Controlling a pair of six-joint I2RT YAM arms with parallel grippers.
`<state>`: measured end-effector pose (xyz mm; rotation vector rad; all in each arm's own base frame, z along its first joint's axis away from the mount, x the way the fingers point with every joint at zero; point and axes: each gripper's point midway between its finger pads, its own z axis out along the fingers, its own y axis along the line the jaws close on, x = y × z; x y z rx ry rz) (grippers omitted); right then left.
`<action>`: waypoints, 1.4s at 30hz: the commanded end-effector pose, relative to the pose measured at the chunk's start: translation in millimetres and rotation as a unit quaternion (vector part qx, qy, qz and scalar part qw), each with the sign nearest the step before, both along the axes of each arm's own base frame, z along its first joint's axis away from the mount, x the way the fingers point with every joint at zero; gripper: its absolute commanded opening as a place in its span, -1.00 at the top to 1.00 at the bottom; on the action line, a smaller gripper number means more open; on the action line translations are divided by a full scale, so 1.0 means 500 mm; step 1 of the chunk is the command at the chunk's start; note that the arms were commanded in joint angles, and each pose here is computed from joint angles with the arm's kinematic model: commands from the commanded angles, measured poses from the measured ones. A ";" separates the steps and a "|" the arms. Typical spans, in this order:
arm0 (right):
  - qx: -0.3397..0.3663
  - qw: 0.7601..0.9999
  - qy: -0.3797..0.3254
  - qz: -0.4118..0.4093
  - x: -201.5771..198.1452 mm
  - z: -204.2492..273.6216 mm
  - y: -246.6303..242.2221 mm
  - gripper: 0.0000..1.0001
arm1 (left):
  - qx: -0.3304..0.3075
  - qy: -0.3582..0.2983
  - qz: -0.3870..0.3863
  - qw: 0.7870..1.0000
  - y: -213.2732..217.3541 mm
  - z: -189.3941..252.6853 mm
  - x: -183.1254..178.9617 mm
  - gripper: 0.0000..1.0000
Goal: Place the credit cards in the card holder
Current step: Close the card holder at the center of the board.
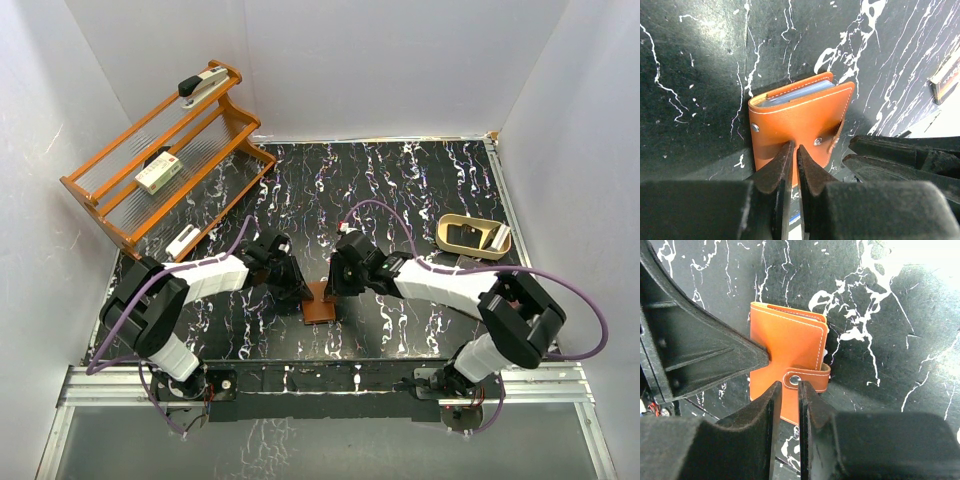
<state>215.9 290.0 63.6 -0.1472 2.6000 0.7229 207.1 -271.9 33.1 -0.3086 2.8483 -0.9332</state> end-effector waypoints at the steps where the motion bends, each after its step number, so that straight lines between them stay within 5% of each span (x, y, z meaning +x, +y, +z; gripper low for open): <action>1: 0.010 1.000 -0.026 0.001 0.029 0.022 0.022 0.64 | 0.006 0.018 -0.007 1.000 0.008 -0.023 -0.024 0.86; 42: 0.017 0.999 0.024 0.025 -0.016 -0.042 0.038 0.75 | 0.007 0.023 -0.004 1.000 0.011 -0.034 -0.028 0.87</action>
